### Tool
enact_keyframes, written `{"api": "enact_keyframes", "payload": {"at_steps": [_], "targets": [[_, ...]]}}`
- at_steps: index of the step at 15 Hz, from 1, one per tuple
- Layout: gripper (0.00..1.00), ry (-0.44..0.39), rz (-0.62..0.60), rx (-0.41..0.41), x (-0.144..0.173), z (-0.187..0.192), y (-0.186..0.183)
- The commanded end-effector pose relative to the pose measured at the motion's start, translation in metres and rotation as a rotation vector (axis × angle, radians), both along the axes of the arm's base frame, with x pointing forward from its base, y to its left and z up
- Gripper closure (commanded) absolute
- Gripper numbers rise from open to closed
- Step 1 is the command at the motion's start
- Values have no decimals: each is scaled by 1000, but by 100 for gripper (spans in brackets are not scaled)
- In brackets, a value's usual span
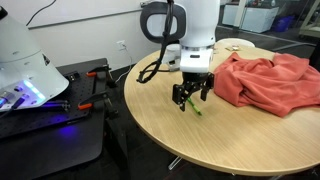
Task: Put the pen in the mug
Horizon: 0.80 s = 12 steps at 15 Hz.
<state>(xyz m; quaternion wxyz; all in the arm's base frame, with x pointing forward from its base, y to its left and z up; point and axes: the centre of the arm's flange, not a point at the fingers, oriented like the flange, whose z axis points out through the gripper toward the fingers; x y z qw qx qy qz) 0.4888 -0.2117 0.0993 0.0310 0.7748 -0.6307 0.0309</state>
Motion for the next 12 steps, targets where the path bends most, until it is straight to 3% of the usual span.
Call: {"api": "enact_keyframes", "payload": {"at_steps": [1,5,6,8,12], "targets": [[0,7,-41,-16,14,-13,-2],[1,9,-58,-17,20,-21,-5],[25,7,-63,-19,21,-22,-6],[30,5,-64,-20,23,-24,-7],[62,1,-67,-24,26,-24,-9]]}}
